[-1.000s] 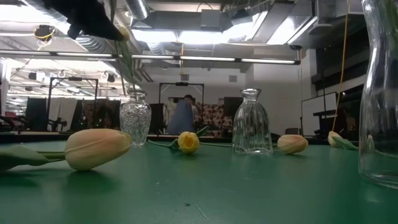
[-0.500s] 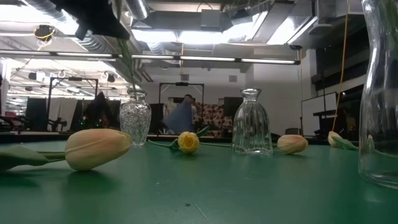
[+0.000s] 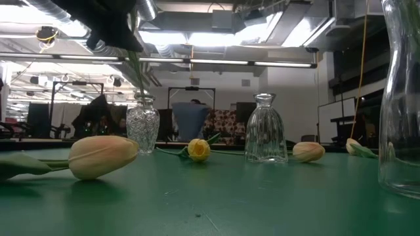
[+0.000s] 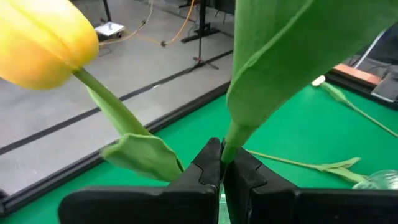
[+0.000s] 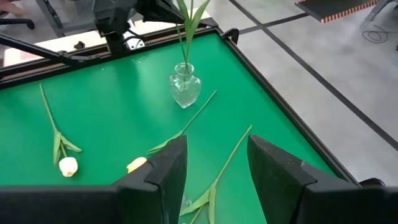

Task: Sort flowers into vase by color
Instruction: Put the top yellow tulip into the top left transparent vase

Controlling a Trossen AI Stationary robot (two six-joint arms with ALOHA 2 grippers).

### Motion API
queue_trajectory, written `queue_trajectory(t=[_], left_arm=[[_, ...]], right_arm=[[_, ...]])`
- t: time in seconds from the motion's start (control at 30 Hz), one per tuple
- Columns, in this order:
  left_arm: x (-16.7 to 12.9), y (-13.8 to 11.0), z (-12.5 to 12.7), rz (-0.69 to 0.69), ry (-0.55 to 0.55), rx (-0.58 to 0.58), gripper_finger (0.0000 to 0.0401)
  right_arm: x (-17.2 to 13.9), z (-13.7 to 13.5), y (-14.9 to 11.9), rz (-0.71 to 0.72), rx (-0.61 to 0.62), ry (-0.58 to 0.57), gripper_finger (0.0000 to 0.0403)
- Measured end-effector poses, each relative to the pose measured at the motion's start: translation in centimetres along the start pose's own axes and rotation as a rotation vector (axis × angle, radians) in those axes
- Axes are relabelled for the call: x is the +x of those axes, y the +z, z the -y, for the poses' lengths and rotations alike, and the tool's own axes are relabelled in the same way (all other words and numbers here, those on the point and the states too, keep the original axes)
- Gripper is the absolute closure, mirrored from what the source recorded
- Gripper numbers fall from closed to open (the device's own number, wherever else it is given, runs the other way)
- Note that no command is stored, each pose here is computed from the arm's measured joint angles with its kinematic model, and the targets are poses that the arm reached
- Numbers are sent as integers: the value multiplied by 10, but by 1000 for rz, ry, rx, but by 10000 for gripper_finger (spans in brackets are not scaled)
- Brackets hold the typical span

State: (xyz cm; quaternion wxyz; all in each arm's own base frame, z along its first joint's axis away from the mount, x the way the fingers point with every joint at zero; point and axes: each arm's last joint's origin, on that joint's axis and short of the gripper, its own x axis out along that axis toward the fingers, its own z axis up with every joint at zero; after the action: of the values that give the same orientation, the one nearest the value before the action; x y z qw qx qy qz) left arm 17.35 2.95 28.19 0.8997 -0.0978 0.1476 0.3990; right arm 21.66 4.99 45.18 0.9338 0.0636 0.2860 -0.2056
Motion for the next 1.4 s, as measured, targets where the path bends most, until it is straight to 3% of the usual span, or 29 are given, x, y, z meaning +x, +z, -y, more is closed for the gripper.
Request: queue_trajectory(t=[0.23,0.47,0.87,1.4], left_arm=[[8,-6,-1,-25,17,-41,401],[12,-31,-9,19,6,-122,401],[12,-34,-8,18,-59,-165,398],[12,-35,-8,-7,-77,-195,267]], right_arm=[[-3,-5,-2,-1,12,20,236],[-8,-11,-6,0,-7,40,236],[-8,-11,-6,6,-8,33,236],[-8,-13,-7,-28,-9,95,235]])
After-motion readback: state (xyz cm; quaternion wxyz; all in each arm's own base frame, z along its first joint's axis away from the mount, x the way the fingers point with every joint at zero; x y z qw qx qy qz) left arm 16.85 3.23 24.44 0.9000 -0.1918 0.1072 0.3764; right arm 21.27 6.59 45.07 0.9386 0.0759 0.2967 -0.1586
